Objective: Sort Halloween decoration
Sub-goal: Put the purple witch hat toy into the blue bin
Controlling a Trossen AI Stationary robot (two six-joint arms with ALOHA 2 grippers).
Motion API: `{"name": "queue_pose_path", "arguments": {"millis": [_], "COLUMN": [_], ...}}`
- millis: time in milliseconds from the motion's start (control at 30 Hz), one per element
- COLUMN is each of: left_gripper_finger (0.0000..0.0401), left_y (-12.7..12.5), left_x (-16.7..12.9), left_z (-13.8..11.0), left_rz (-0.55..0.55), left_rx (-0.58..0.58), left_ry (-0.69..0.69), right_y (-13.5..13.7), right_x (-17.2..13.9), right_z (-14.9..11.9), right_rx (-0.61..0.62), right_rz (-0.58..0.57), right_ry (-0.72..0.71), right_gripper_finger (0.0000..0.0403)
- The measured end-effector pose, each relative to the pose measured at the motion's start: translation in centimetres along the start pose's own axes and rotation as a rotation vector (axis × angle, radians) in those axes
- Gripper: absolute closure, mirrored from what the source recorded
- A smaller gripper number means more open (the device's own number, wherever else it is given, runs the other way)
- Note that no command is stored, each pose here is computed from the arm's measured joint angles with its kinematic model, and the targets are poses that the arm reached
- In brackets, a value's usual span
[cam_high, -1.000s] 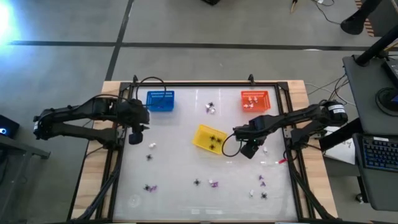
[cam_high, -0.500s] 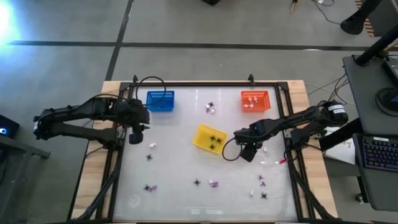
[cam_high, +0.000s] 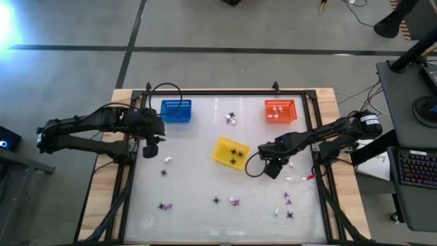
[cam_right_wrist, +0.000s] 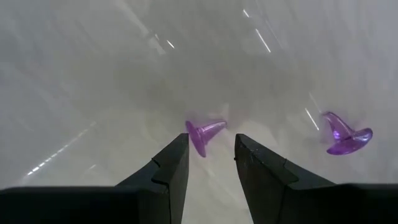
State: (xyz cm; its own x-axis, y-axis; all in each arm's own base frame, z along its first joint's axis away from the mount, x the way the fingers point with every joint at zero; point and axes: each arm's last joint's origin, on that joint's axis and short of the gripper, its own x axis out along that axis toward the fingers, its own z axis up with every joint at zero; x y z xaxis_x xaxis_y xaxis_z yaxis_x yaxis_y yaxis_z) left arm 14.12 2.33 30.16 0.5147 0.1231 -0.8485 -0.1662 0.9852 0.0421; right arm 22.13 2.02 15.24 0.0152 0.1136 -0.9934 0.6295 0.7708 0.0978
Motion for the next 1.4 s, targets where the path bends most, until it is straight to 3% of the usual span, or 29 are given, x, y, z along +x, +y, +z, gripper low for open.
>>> {"name": "queue_pose_path", "arguments": {"millis": [400,733,1033,1400], "left_gripper_finger": [0.032,0.032,0.032,0.032], "left_y": [0.0,0.0,0.0,0.0], "left_x": [0.0,0.0,0.0,0.0], "left_z": [0.1,0.4,0.4,0.3], "left_rz": [0.001,0.002,0.002,0.001], "left_rx": [0.002,0.002,0.0,0.0], "left_ry": [-0.015,-0.045,-0.044,-0.035], "right_y": [-0.7,-0.5,0.1,2.3], "right_x": [1.3,1.2,0.5,-2.7], "right_z": [-0.5,-0.3,0.2,2.0], "right_rx": [0.093,0.118,0.166,0.215], "right_rz": [0.006,0.015,0.039,0.146], "right_ry": [-0.011,-0.015,-0.029,-0.107], "right_gripper_finger": [0.0285,0.0386,0.0391,0.0392]}}
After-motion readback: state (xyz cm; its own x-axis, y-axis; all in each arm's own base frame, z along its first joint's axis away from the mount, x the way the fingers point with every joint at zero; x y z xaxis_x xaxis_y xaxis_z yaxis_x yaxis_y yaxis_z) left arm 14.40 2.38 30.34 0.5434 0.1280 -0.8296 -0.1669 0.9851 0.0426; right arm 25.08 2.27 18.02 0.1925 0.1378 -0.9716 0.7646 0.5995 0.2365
